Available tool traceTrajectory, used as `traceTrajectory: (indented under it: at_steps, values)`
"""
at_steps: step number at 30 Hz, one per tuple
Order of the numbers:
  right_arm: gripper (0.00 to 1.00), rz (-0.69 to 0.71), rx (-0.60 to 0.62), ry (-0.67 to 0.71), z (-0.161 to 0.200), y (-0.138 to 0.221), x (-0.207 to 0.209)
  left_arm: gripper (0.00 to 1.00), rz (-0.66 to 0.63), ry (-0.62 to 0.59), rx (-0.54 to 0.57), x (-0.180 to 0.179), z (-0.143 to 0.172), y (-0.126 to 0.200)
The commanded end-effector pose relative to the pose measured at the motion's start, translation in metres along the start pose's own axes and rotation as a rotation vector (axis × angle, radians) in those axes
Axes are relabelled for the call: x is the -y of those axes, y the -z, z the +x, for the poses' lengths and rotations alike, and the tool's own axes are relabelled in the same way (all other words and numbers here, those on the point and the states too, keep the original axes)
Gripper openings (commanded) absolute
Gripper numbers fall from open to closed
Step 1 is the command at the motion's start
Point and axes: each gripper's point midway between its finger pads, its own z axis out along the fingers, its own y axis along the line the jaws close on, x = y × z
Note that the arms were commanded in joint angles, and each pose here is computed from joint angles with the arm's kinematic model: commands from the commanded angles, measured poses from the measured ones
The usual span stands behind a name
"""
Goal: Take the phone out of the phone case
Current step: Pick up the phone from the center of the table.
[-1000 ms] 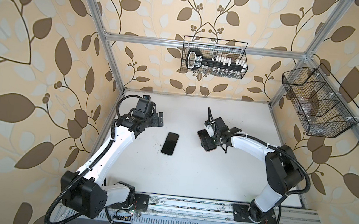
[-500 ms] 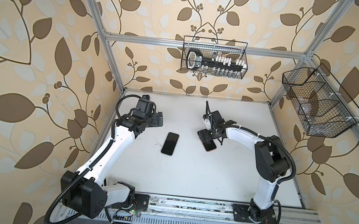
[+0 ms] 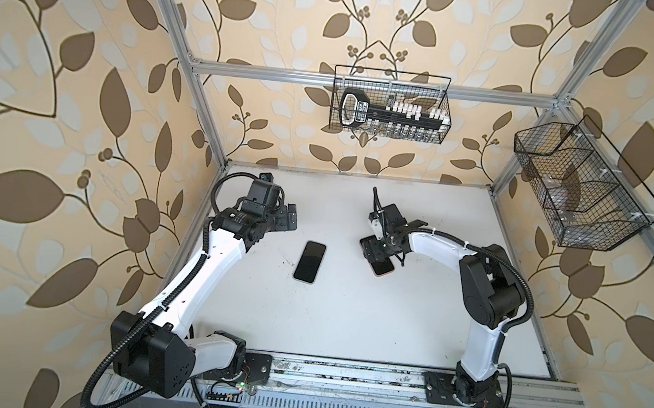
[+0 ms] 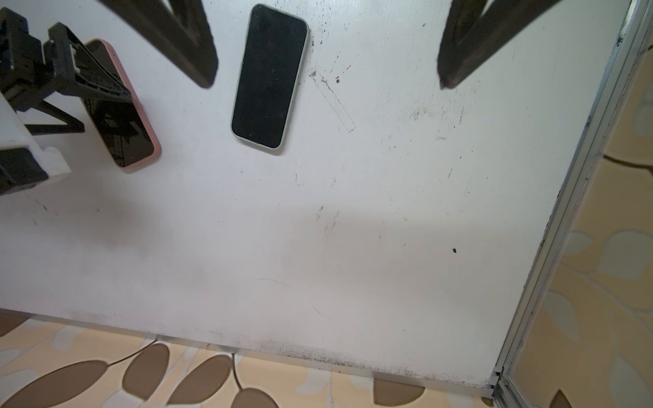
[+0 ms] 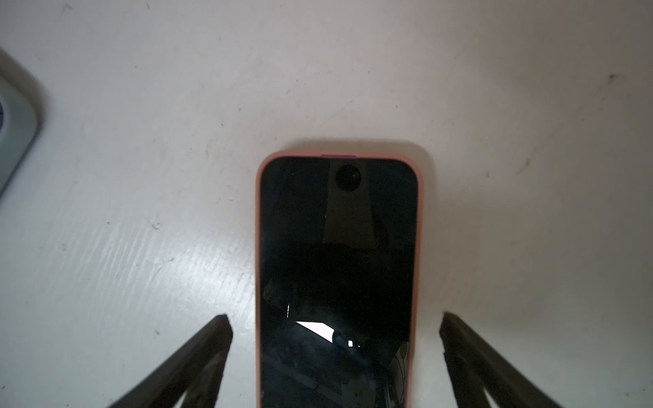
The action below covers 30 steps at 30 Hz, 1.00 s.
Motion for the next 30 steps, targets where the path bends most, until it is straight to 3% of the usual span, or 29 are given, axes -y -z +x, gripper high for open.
traceTrajectory:
  at_steps: [1,21,30]
  values:
    - [0.93,0.019,-0.051,0.009,0.015,-0.009,0.0,0.99,-0.007,0.006,0.016,-0.003,-0.003,0.002]
    - [0.9,0.037,-0.095,0.003,0.034,-0.024,0.001,0.99,0.0,0.007,0.011,-0.002,-0.002,0.001]
    - [0.84,0.057,-0.099,0.012,0.04,-0.023,0.003,0.99,-0.002,0.007,0.009,-0.002,-0.002,0.0]
